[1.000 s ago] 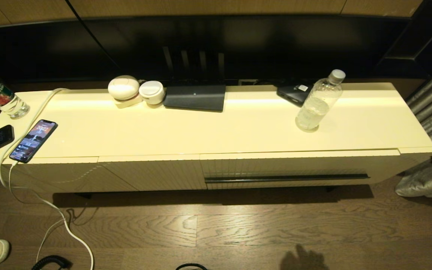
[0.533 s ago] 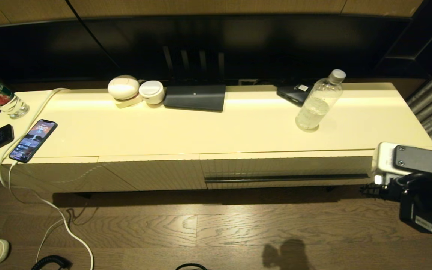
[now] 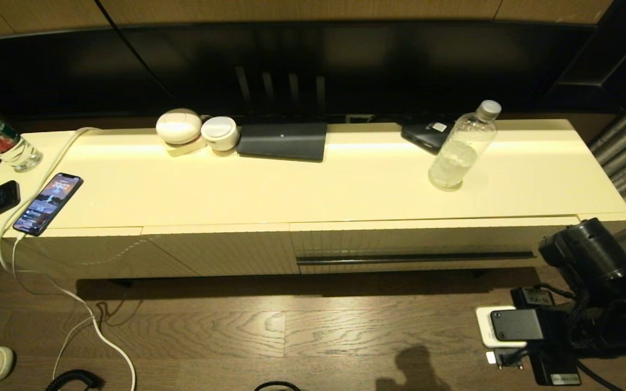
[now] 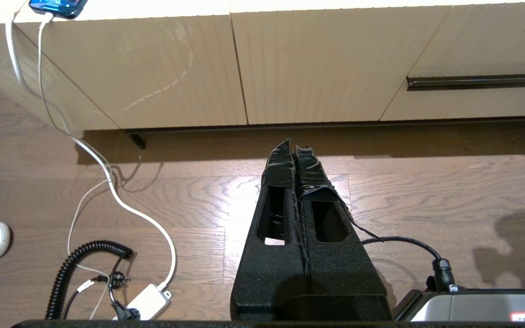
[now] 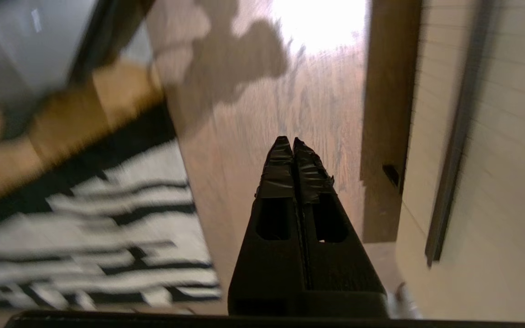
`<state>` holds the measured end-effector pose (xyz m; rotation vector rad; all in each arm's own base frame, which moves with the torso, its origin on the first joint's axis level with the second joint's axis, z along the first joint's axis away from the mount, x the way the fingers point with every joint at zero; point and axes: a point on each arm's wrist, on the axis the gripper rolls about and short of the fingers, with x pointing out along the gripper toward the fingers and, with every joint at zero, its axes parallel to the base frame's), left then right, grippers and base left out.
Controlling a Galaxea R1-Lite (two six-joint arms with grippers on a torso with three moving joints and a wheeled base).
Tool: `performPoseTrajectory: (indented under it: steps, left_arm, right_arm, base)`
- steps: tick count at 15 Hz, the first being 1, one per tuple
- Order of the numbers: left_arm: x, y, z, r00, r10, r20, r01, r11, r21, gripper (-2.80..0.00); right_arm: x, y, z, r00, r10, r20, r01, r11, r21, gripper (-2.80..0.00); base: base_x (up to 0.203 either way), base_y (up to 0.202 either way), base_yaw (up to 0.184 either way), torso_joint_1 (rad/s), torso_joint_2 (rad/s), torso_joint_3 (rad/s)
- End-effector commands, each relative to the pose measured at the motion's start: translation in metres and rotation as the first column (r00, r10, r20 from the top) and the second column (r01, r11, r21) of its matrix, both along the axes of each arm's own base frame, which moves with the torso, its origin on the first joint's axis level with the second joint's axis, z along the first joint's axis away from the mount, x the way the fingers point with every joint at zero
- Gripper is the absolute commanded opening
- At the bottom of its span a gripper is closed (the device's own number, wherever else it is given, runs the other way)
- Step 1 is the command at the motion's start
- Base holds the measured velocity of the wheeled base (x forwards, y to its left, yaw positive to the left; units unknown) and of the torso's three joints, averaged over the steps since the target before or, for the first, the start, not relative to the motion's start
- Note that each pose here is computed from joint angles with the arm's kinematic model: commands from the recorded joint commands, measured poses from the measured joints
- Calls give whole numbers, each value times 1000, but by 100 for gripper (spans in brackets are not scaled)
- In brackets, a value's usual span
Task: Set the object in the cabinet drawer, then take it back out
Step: Open the drawer
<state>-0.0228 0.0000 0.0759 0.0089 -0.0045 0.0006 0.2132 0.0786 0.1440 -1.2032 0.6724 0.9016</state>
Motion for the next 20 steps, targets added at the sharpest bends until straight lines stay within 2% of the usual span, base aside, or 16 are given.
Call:
performPoseTrajectory:
  steps: [1,4,8,10,11,16,19,20]
  left_arm:
    - [0,0,0,1000,1,-1,-1,1000,0,-280]
    - [0,0,0,1000,0,-1,0,1000,0,-280]
    - [0,0,0,1000,0,-1,0,1000,0,-280]
    - [0,0,0,1000,1,-1,-1,1000,0,-280]
    - [0,0,0,1000,1,-1,-1,1000,0,-280]
    - [0,0,0,1000,1,-1,-1,1000,0,-280]
    - [0,0,-1,1000,1,-3,-1,1000,0,-280]
    - [0,0,0,1000,-1,-1,1,1000,0,-280]
  right_arm:
    - [10,0,-28,998,23,-50,-25,999,-44,-280]
    - [34,3,-54,1000,7,-30,-8,999,-41,-280]
    - [63,8,-72,995,-12,94,15,1000,-24,-280]
    - [72,6,-73,989,26,146,-20,999,-40,-280]
    - [73,5,-74,989,32,147,-26,999,-44,0]
    - [81,1,-79,989,39,142,-30,998,-62,0]
    - [93,-2,-80,978,131,163,-121,990,-73,0]
    - [94,-3,-80,977,138,166,-127,989,-72,0]
  base:
    - [0,0,0,0,0,0]
    - [0,0,0,0,0,0]
    - [0,0,0,0,0,0]
    - [0,0,0,0,0,0]
    - [0,0,0,0,0,0]
    - [0,0,0,0,0,0]
    - [0,0,0,0,0,0]
    - [0,0,0,0,0,0]
